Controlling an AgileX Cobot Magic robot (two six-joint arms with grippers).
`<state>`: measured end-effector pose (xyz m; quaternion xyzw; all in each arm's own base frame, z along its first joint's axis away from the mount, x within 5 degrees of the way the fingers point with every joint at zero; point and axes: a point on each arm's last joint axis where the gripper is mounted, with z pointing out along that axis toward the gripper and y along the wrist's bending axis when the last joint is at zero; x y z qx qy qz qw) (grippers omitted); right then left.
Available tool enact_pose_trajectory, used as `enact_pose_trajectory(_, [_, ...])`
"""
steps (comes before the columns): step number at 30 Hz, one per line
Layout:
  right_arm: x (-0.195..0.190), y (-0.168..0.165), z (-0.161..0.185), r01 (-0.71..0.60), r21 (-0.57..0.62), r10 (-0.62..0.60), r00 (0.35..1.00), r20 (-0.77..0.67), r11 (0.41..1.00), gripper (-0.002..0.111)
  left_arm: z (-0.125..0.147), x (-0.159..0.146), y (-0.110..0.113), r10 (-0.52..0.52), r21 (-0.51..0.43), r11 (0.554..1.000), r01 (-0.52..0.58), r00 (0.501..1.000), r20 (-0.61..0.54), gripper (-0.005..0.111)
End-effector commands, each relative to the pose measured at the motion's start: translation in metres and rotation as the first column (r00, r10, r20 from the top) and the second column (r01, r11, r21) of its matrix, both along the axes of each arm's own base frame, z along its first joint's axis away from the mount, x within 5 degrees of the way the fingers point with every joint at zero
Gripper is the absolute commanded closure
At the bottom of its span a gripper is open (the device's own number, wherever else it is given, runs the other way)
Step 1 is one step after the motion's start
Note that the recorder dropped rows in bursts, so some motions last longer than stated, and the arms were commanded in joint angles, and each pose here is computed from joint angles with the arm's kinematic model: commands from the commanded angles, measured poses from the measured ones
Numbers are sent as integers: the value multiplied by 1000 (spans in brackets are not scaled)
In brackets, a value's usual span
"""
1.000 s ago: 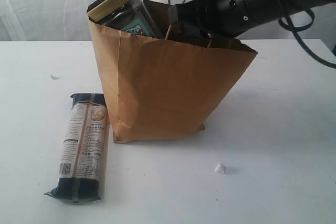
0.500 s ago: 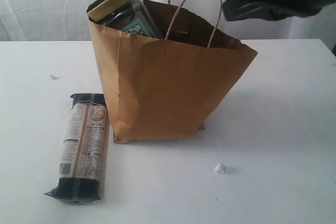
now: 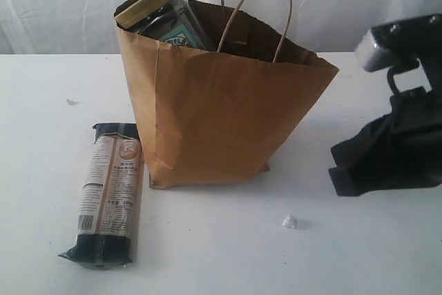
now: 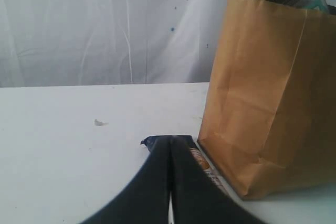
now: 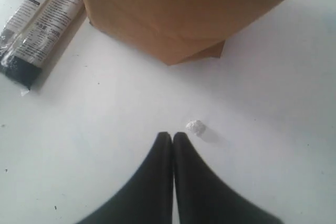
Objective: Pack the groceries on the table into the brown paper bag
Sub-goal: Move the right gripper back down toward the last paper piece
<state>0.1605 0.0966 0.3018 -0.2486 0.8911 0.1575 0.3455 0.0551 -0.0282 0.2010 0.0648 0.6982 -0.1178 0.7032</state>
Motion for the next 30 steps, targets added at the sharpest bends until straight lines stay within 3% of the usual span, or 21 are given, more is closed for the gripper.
enact_pose_trajectory(1, [-2,-2,-23,28,18,-28,1000,-7,999,108,-1,0,0,-5,9,1000,5,1000,-2,107])
enact_pose_trajectory(8, [-7,-3,-31,-10,-22,9,999,-49,1000,108,-1,0,0,-5,9,1000,5,1000,-2,107])
enact_pose_trajectory(13, [-2,0,-25,35,71,-36,999,3,997,108,-1,0,0,-5,9,1000,5,1000,-2,107])
enact_pose_trajectory(18, [-1,1,-24,40,80,-41,999,13,996,108,-1,0,0,-5,9,1000,5,1000,-2,107])
enact_pose_trajectory(30, [-7,1,-29,-47,11,47,999,-25,999,108,-1,0,0,-5,9,1000,5,1000,-2,107])
